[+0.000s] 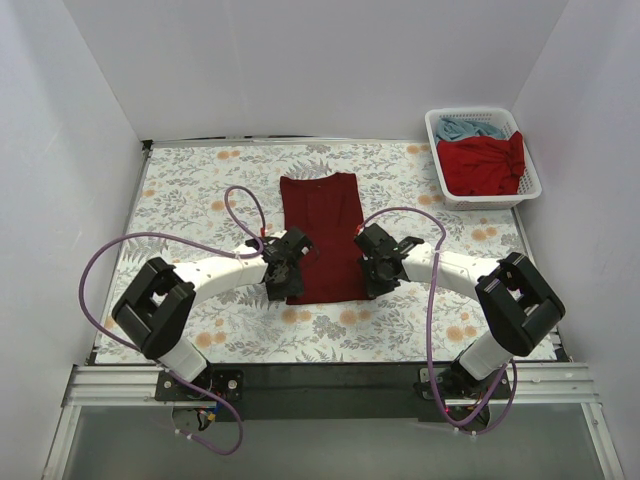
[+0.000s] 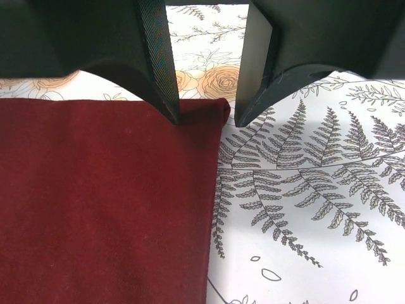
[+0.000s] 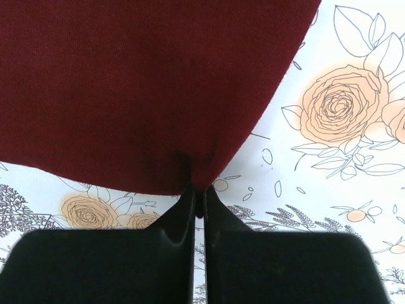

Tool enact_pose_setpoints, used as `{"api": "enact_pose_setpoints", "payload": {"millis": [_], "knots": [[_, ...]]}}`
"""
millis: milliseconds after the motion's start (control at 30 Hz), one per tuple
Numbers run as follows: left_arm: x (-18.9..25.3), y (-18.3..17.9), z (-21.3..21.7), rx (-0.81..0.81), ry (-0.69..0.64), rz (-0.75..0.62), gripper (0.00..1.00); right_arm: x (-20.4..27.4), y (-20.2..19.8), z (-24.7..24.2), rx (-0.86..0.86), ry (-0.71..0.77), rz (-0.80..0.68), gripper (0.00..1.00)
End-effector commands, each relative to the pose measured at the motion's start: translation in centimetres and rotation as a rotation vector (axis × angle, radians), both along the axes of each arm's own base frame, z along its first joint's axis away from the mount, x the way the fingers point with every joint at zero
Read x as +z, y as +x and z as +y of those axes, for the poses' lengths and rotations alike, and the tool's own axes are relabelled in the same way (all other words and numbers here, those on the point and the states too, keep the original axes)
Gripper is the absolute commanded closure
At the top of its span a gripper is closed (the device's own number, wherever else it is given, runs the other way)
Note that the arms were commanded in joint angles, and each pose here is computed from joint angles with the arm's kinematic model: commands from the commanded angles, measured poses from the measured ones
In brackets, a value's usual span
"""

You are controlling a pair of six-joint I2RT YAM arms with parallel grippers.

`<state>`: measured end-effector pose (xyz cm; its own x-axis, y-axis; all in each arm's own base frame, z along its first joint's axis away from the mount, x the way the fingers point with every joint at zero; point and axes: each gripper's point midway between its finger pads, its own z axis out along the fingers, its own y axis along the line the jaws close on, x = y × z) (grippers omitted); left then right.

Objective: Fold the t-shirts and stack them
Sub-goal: Fold the tshirt

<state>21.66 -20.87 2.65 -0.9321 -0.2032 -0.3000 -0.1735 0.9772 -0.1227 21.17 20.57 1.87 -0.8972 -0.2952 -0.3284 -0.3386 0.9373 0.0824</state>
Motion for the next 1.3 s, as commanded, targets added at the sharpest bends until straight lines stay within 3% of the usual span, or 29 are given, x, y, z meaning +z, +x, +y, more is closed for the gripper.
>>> {"api": "enact_pose_setpoints", "payload": {"millis": [0,400,600,633,867,1033,1167,1267], "knots": [[0.5,0.6,0.1,0.013,0.031,-0.024,0.61,-2.1,-1.5,-1.4,0.024,-0.083,0.069,0.99],[-2.1,-1.8,-0.2,-0.035,0.068,0.089,0.62,-2.4,-1.5,-1.2,0.03,-0.083,0.077,0.99],[-2.3,-2.0,-0.1,-0.036,0.077,0.103,0.88,-2.4,-1.6,-1.1,0.037,-0.085,0.082,0.99],[-2.4,-2.1,-0.1,-0.043,0.077,0.107,0.98,-2.4,-1.6,-1.1,0.036,-0.084,0.083,0.99],[-0.8,-3.9,-0.5,-0.078,0.017,0.13,1.0,-0.1,-2.4,-0.1,0.083,-0.05,0.056,0.99],[1.2,-9.0,0.2,-0.114,-0.002,0.159,1.0,1.7,-8.9,-1.0,0.16,-0.016,0.17,0.99],[2.5,-15.4,1.2,-0.11,0.004,0.242,1.0,1.9,-15.6,-1.6,0.156,0.058,0.289,0.99],[3.8,-20.2,0.7,-0.146,-0.065,0.315,1.0,2.3,-19.9,-1.9,0.189,0.091,0.359,0.99]]}}
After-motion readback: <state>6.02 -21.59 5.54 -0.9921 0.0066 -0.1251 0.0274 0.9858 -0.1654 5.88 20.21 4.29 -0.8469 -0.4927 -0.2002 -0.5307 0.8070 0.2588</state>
